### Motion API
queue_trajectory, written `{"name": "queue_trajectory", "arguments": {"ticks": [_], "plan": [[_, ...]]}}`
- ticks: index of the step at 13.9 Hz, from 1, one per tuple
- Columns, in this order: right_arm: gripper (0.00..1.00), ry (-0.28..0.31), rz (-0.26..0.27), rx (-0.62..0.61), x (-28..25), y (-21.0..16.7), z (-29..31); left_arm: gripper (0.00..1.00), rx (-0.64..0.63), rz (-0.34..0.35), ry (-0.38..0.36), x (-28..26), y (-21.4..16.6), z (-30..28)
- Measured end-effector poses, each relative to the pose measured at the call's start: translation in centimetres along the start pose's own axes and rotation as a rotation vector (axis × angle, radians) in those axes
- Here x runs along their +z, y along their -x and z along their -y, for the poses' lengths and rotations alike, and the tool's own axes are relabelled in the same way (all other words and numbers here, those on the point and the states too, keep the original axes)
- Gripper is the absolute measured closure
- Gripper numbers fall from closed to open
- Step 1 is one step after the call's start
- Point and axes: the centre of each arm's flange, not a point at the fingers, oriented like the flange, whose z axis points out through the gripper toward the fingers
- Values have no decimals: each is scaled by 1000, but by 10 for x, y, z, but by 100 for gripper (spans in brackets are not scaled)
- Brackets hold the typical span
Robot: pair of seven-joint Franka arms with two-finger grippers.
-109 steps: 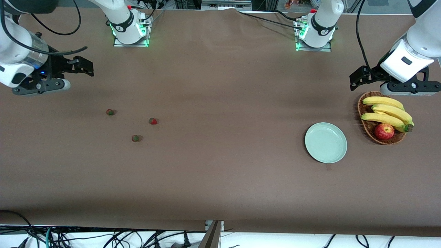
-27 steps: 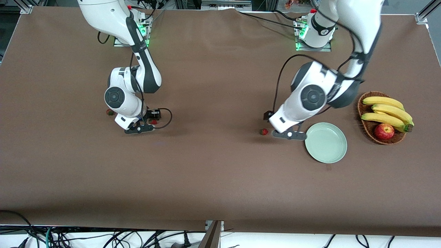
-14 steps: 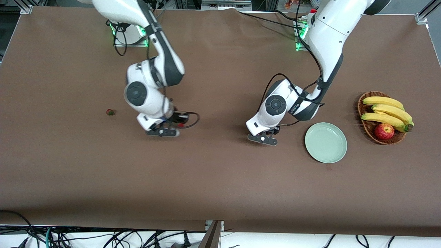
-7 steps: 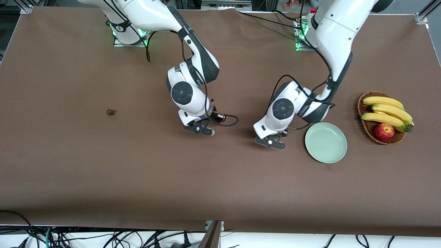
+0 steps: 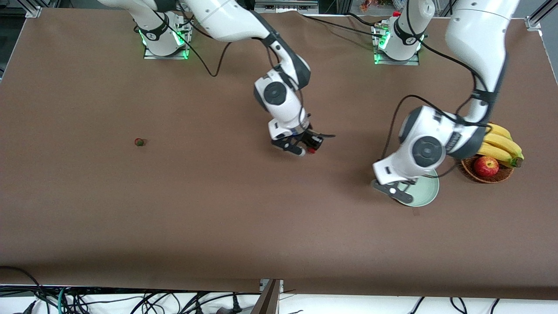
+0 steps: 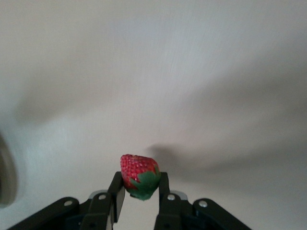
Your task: Collect all strawberries into plate
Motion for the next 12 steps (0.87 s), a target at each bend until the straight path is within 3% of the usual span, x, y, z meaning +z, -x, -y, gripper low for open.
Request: {"name": "queue_trajectory", "arguments": {"ticks": [2,4,7,10,12], "plan": [[52,-28,-8,7,17,25,0,67,25,7,19,20,14,36],[32,-14,-26,6,1,5,12,67,22,9,38,48,18,46],[1,150,3,-101,-52,-67,19,66,28,9,57,79,17,49],[0,340,82,-297,-116,-159,-17,43,38,-9,54,71,12,45],[0,427,112,-409,-149,-219,-67,24,58,-22,50,42,7,35]]}}
